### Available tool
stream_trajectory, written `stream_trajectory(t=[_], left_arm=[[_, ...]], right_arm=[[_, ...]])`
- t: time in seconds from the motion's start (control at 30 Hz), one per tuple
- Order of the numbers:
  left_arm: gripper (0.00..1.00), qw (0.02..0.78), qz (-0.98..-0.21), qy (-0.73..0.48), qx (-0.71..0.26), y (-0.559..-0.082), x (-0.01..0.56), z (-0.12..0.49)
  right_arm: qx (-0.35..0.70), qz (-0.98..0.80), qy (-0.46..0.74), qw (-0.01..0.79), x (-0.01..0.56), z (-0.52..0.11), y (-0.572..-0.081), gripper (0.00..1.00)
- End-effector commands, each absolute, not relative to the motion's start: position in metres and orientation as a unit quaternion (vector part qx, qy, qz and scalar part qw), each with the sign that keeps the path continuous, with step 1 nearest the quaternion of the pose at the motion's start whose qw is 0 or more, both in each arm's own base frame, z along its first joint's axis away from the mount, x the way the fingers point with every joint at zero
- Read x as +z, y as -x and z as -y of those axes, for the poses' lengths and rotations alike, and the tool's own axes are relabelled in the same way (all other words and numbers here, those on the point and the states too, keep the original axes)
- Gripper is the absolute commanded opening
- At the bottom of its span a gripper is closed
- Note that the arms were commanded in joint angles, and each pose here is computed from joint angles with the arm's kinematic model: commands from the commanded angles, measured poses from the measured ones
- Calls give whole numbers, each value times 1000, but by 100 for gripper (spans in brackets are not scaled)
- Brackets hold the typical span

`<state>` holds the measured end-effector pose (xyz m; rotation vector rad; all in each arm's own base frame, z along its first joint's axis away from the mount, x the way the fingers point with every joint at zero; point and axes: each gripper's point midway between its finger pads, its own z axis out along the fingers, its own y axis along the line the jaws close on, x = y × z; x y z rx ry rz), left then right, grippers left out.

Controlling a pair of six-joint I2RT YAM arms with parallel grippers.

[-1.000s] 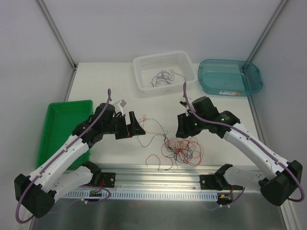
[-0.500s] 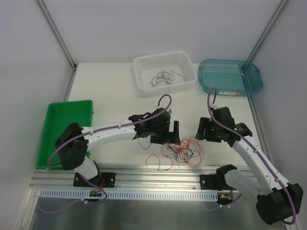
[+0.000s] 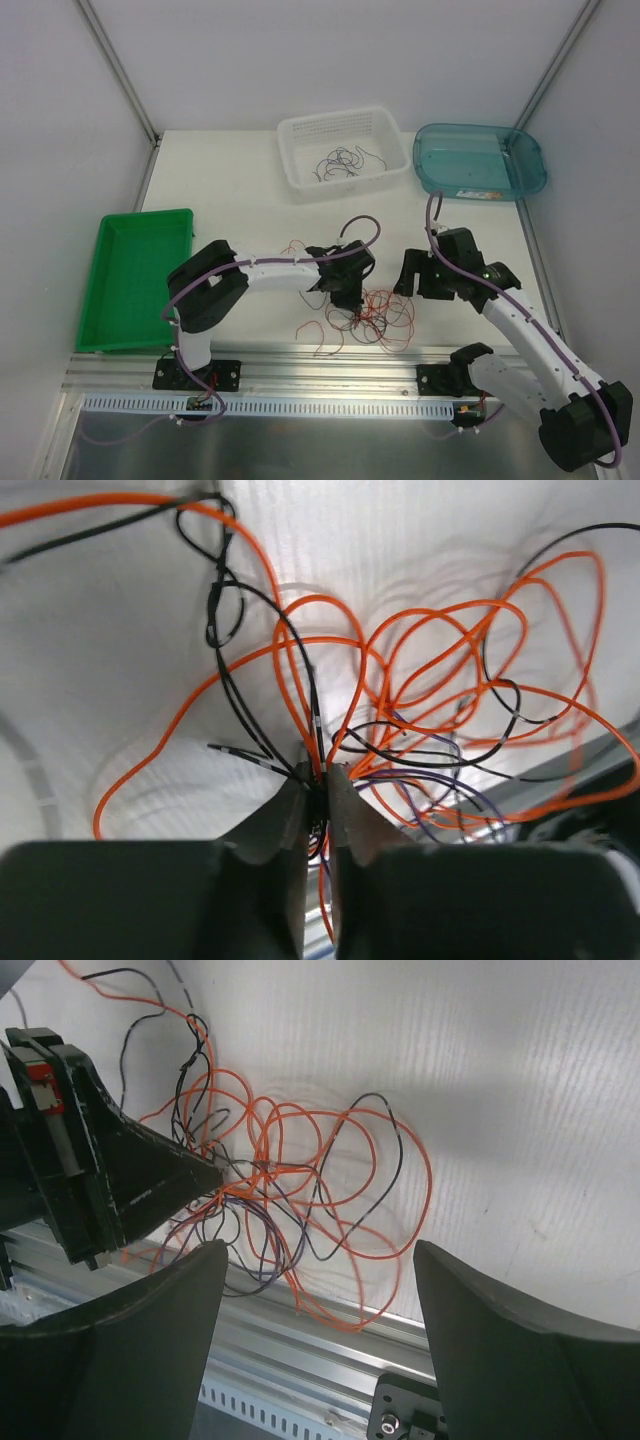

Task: Untangle the cables
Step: Untie the cable.

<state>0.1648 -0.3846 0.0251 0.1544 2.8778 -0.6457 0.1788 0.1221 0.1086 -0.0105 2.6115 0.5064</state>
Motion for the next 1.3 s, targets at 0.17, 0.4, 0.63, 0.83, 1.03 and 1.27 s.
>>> stream_trajectory(t=[0.17, 0.4, 0.63, 0.83, 1.03, 1.27], left_arm=[[0, 209, -947, -127, -209, -182, 74, 348], [0, 247, -929, -176, -210, -170, 93, 312], [0, 259, -924, -191, -207, -163, 94, 294], [0, 247, -934, -157, -207, -162, 87, 284], [0, 237, -942, -127, -203, -162, 80, 276], [0, 231, -946, -114, -198, -162, 75, 272]], right_arm=[[210, -948, 76, 229, 101, -161, -179, 77], [215, -938, 145, 228, 98, -184, -191, 60], [260, -919, 191, 226, 93, -217, -203, 47], [249, -929, 208, 177, 77, -238, -205, 47], [186, -949, 210, 141, 57, -243, -193, 47], [163, -944, 253, 138, 52, -258, -179, 46]])
